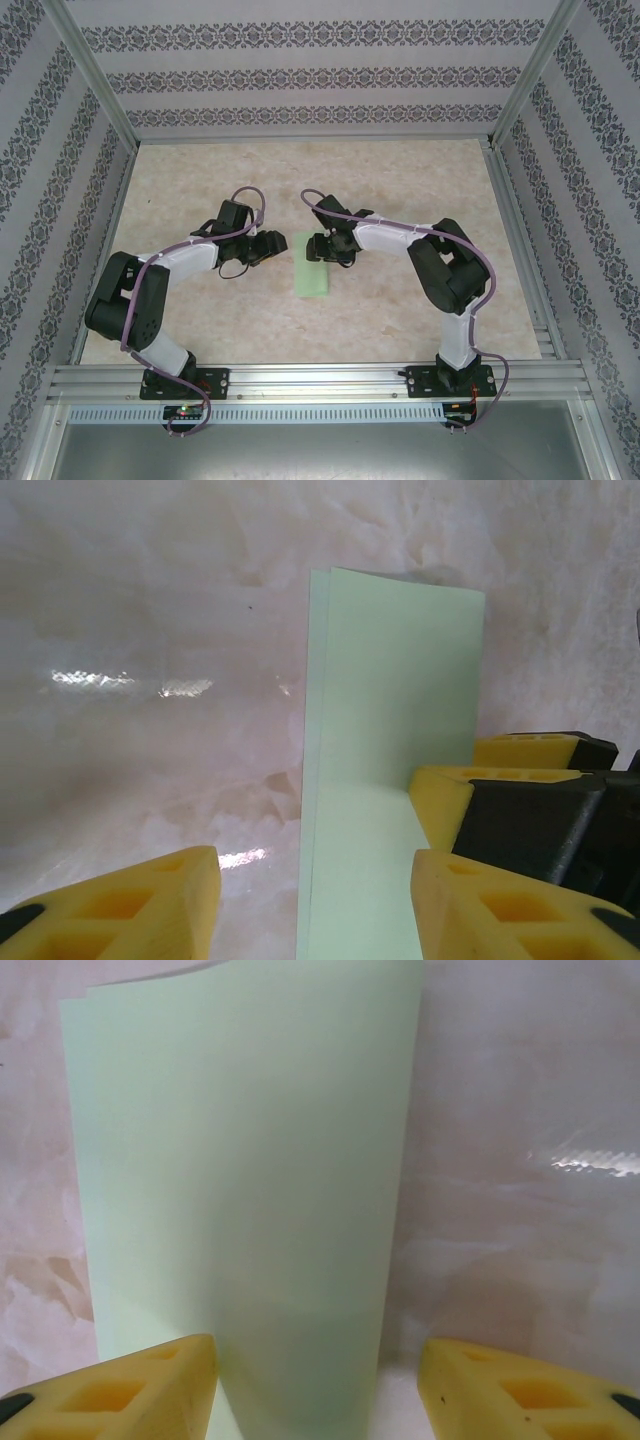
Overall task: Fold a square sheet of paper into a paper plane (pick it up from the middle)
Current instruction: Hold the square sheet of paper at the center of the table.
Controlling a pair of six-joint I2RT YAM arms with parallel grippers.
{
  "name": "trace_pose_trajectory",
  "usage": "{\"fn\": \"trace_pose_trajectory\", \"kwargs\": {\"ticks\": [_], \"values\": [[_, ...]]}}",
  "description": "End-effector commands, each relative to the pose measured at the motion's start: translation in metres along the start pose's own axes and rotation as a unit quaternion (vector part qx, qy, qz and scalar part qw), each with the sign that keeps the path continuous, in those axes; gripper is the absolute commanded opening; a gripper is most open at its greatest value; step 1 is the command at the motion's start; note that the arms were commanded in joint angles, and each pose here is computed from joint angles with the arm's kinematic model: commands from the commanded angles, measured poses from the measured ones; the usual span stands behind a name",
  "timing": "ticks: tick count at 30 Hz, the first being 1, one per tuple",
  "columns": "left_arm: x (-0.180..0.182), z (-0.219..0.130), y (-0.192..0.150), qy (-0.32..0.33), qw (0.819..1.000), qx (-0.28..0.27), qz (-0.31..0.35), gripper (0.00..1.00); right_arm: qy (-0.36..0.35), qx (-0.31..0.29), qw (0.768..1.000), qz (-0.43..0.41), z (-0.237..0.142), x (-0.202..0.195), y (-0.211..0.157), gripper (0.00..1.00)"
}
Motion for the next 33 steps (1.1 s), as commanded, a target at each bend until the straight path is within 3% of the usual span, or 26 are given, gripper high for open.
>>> {"fn": "trace_pose_trajectory", "kwargs": {"ticks": [1, 18, 33], "values": [[0.001, -0.002, 0.010, -0.004, 1.000, -0.025, -0.003, 0.52, -0.037, 0.060, 0.997, -0.004, 0.043, -0.014, -0.034, 0.58], [0.005, 0.010, 0.010, -0.010, 1.000, 0.003, -0.014, 0.39, -0.052, 0.096, 0.994, -0.008, 0.075, -0.020, -0.059, 0.59], [0.004, 0.020, 0.007, -0.015, 0.999, 0.031, -0.014, 0.35, -0.060, 0.102, 0.993, -0.015, 0.084, -0.024, -0.064, 0.62]]}}
Point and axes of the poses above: each hand's point on the last joint's axis, 136 mm out from that joint toward the fingers, its own z axis out along the fingers, its own x axis along the line the jaws close on, y = z × x, the point moved 3 cm from there along -z, back along the fingers, and after that the axes turned 7 degrees about -z, right-handed, at the moved point
